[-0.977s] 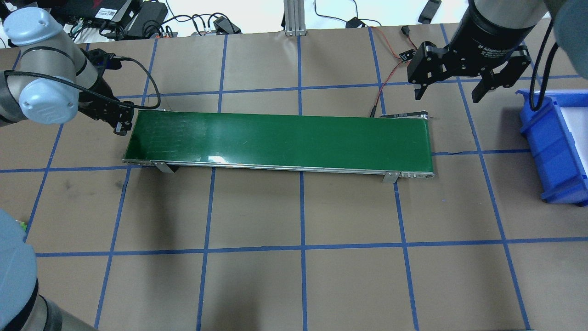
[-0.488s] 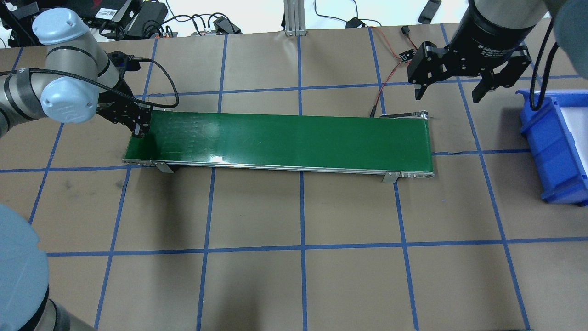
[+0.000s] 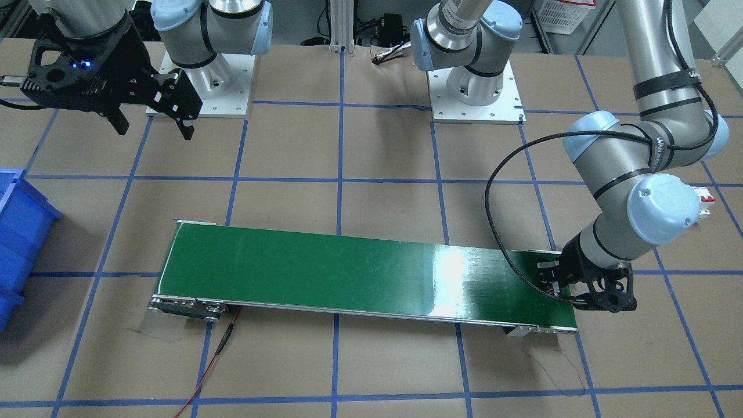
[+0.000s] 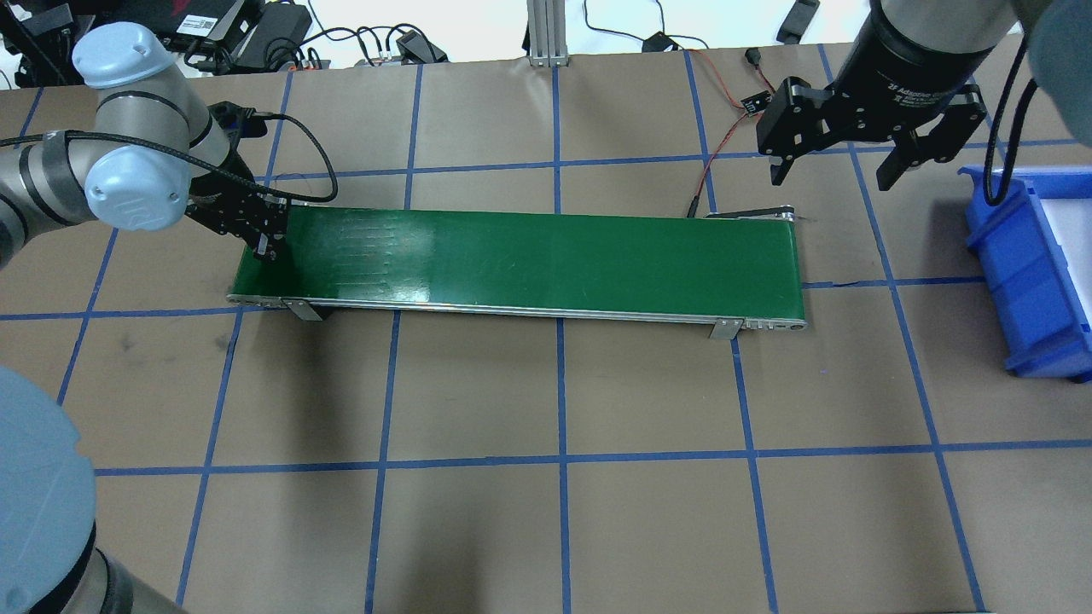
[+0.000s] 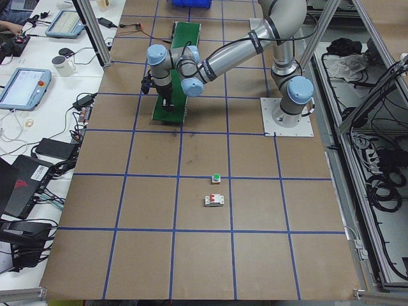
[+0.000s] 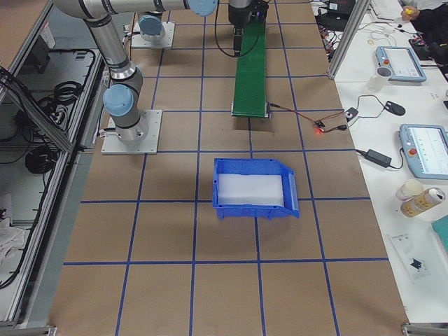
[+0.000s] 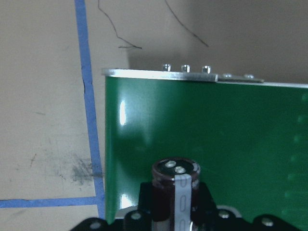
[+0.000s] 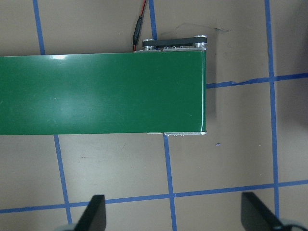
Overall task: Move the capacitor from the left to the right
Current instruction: 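Carry the capacitor with the left gripper over the conveyor's near end, then lower the capacitor onto the belt and open the left gripper, then raise the left gripper away while the right gripper moves over the belt, then hold the right gripper open above the belt as the capacitor approaches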
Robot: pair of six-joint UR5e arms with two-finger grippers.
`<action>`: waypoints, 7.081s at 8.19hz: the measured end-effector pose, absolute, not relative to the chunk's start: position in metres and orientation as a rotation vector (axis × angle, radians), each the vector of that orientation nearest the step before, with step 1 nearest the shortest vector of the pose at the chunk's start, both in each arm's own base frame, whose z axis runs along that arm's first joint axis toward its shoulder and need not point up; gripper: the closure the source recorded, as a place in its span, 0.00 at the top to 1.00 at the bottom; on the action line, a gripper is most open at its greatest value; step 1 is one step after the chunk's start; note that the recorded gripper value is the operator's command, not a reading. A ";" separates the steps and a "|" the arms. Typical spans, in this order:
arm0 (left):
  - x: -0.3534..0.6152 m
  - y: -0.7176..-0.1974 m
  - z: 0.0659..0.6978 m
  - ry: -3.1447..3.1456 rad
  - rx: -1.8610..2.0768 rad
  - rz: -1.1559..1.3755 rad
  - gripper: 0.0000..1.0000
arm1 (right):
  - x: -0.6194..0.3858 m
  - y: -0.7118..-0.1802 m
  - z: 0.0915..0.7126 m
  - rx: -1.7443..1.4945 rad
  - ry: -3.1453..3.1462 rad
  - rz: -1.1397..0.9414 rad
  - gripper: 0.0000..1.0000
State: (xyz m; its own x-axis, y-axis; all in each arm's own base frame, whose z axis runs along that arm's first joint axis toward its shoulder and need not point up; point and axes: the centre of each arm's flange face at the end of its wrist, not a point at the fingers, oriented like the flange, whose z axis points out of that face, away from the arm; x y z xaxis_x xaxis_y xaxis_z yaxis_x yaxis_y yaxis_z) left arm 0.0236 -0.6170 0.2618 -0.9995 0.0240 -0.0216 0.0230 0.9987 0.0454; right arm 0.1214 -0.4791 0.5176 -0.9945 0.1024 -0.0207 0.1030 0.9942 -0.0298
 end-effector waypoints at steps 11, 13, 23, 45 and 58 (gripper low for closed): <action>-0.076 -0.561 0.391 3.112 -0.033 0.160 1.00 | 0.120 -0.498 0.501 0.098 3.129 -0.050 1.00; -0.089 -0.533 0.455 3.107 -0.060 0.199 1.00 | 0.119 -0.527 0.461 0.103 3.122 0.010 1.00; -0.118 -0.513 0.515 3.055 -0.032 -0.087 1.00 | 0.123 -0.563 0.299 0.096 3.114 0.128 1.00; -0.117 -0.516 0.521 3.047 -0.047 -0.171 1.00 | 0.136 -0.568 0.267 0.101 2.970 0.133 1.00; -0.117 -0.516 0.521 3.048 -0.050 -0.172 1.00 | 0.139 -0.569 0.271 0.182 2.964 0.105 1.00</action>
State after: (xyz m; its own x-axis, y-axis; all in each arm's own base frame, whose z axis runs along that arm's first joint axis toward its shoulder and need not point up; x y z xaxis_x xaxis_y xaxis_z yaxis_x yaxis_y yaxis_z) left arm -0.1170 -0.5162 0.5213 -0.9956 -0.0375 -0.0858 -0.0276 0.9931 -0.1139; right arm 0.1388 -0.5689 0.2711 -0.9781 0.1276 -0.1647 0.1156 0.9900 0.0803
